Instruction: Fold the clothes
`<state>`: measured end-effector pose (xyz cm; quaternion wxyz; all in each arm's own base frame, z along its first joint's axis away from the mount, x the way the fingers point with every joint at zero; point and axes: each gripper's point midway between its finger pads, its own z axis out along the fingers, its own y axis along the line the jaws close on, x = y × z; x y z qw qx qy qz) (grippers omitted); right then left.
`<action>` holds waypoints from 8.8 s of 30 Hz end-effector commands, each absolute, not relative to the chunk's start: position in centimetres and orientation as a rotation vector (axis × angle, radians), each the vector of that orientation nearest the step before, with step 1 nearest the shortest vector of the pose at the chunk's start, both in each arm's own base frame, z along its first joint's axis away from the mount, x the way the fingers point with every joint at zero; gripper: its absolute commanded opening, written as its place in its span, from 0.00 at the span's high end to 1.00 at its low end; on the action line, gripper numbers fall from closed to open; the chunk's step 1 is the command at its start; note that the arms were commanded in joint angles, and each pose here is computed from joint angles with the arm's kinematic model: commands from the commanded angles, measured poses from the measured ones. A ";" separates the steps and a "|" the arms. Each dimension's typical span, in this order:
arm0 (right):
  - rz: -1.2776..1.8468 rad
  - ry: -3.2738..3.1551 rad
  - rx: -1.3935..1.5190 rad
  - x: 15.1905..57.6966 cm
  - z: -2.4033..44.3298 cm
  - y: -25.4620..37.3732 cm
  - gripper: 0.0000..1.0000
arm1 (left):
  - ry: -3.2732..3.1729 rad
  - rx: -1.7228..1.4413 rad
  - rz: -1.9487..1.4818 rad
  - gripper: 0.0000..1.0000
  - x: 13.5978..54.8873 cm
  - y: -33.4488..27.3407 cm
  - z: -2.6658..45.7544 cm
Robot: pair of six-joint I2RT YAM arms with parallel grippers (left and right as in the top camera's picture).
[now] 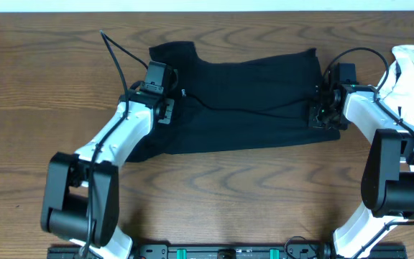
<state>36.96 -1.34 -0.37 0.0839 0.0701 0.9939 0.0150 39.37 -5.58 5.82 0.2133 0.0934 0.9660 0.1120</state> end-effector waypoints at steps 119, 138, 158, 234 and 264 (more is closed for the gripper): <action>-0.025 3.006 0.260 35.8 -2.3 -2.9 0.96 | 2.345 -0.005 0.029 0.83 48.6 -9.2 6.3; -0.024 3.001 0.259 35.9 -2.3 -2.9 0.96 | 2.687 -0.194 -0.058 0.87 40.4 -7.1 7.0; -0.025 3.002 0.259 35.9 -2.3 -2.9 0.96 | 2.797 -0.167 -0.157 0.88 40.2 -8.8 2.1; -0.025 2.995 0.259 36.1 -2.3 -2.9 0.94 | 2.670 -0.065 -0.351 0.87 43.6 -13.5 3.2; -0.014 2.732 0.259 37.6 9.2 -3.1 0.55 | 2.886 -0.370 0.051 0.71 34.2 -4.1 8.3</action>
